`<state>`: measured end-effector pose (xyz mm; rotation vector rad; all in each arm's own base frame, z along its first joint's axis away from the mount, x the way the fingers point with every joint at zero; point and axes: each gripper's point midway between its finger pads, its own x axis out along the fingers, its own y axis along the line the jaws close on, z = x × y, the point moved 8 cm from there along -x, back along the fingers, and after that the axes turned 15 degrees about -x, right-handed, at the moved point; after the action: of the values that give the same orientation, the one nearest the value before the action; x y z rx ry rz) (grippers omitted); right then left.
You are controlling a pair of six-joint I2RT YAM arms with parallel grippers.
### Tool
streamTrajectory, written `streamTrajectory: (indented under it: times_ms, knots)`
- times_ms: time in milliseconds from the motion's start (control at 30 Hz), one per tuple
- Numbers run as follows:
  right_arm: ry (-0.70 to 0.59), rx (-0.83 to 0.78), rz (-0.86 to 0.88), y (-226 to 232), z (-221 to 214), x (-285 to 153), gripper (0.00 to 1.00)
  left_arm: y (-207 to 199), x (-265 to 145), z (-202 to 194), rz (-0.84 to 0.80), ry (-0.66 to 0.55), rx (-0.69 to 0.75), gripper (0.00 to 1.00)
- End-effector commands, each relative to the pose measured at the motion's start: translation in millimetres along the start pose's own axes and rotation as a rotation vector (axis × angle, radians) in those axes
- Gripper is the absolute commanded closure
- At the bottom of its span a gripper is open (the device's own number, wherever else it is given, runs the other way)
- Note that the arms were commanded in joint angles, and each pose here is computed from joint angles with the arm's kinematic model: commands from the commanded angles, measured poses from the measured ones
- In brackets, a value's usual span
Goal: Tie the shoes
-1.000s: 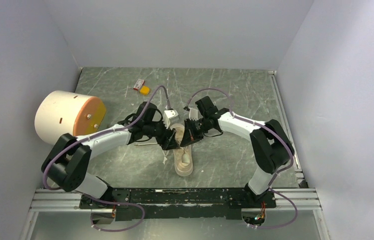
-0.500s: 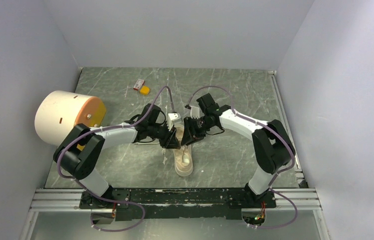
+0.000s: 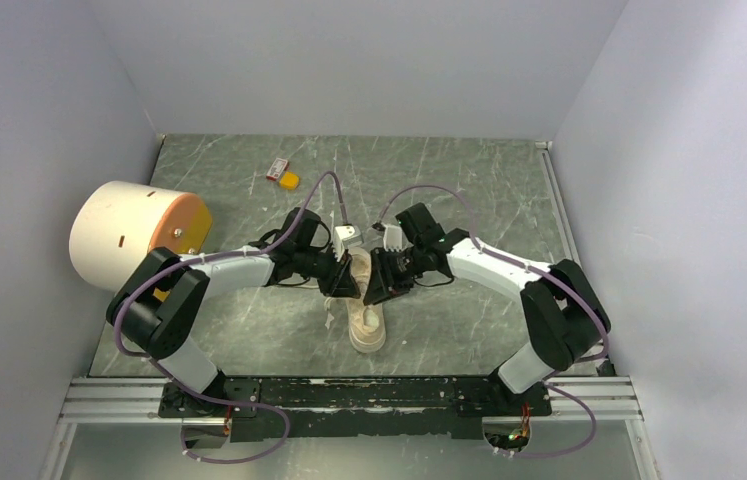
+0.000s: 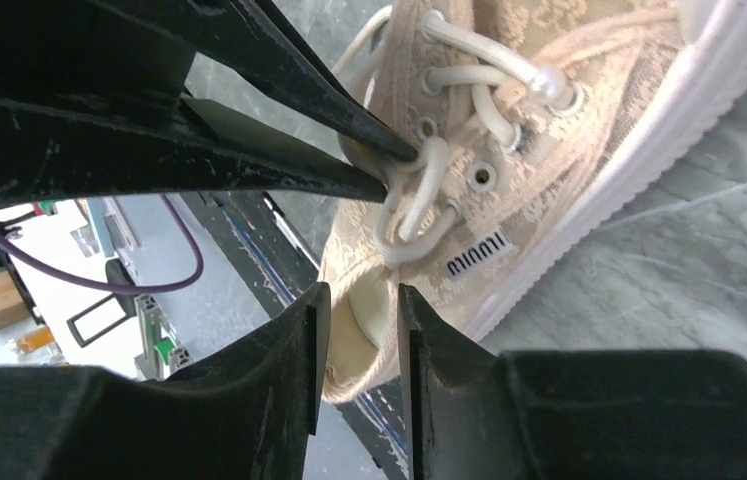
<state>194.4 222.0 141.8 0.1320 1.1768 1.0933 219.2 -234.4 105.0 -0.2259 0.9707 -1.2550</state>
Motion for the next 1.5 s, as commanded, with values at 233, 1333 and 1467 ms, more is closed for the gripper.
streamTrajectory:
  times_ms: [233,1333,1467]
  knots:
    - [-0.020,-0.005,-0.205,-5,5,23,0.68,-6,0,5,-0.060,-0.022,-0.001,0.78]
    - [0.133,-0.019,-0.401,36,-18,-47,1.00,5,-74,-4,0.494,-0.193,-0.511,0.38]
    - [0.147,-0.032,-0.468,29,-25,-55,1.00,17,-68,-14,0.586,-0.167,-0.624,0.40]
